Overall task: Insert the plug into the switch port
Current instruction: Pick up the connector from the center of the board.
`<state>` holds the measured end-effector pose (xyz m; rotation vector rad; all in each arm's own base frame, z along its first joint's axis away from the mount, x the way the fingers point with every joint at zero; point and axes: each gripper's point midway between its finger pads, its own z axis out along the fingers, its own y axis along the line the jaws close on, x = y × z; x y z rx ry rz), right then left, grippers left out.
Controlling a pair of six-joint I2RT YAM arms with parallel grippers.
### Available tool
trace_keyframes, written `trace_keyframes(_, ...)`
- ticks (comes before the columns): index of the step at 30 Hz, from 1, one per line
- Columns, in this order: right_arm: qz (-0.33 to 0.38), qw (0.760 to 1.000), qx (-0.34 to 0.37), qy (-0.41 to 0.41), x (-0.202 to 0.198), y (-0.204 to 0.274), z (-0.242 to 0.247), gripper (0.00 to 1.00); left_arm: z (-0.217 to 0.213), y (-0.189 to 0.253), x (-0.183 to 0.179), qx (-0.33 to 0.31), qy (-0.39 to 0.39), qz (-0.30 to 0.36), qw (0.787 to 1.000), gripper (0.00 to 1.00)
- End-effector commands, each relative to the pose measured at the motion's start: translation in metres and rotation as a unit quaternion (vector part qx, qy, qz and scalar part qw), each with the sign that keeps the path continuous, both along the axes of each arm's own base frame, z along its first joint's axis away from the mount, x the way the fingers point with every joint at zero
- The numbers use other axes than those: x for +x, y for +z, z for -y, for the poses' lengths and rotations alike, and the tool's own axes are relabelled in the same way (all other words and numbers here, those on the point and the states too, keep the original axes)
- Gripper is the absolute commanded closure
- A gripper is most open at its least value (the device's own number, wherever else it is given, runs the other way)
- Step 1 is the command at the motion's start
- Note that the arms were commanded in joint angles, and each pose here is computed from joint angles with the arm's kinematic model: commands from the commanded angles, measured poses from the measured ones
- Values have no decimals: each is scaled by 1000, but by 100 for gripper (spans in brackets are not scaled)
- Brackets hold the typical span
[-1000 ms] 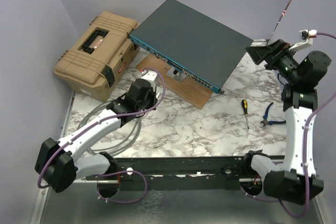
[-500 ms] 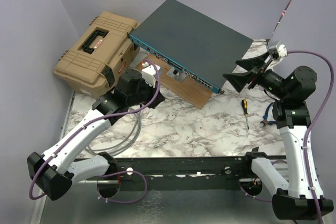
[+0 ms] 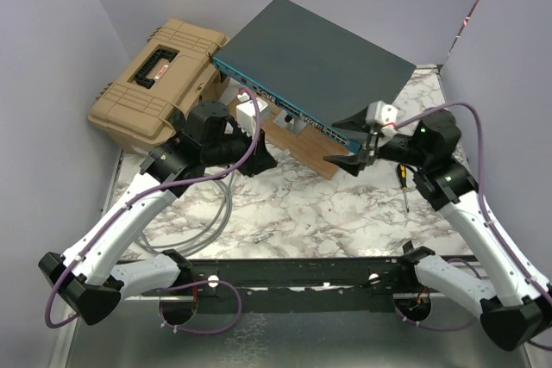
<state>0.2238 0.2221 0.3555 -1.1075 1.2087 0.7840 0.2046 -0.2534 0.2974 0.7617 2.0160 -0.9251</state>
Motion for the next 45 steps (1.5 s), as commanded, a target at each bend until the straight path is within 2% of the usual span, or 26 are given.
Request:
trace_keyframes(1, 73, 994, -72, 26, 4, -20, -31, 21, 6, -2, -13, -1, -36, -40, 999, 100)
trace_keyframes(10, 149, 975, -146, 79, -15, -38, -77, 25, 9, 3, -21, -9, -55, -52, 997, 100)
trace_keyframes(17, 220, 954, -193, 62, -18, -49, -84, 31, 9, -5, -18, 13, -58, -63, 996, 100)
trace_keyframes(22, 297, 922, -244, 51, -22, -56, -88, 33, 9, -5, -16, 23, -62, -62, 996, 100)
trace_keyframes(26, 320, 902, -284, 56, -22, -66, -86, 34, 8, -9, -15, 32, -62, -64, 996, 100)
trace_keyframes(30, 363, 872, -327, 37, -13, -76, -81, 38, 8, -8, -15, 31, -63, -63, 996, 100)
trace_keyframes(37, 400, 848, -346, 33, -10, -79, -79, 46, 9, -8, -17, 29, -66, -69, 995, 100)
trace_keyframes(45, 405, 853, -324, 51, -16, -75, -89, 51, 11, -10, -19, 28, -73, -78, 994, 100)
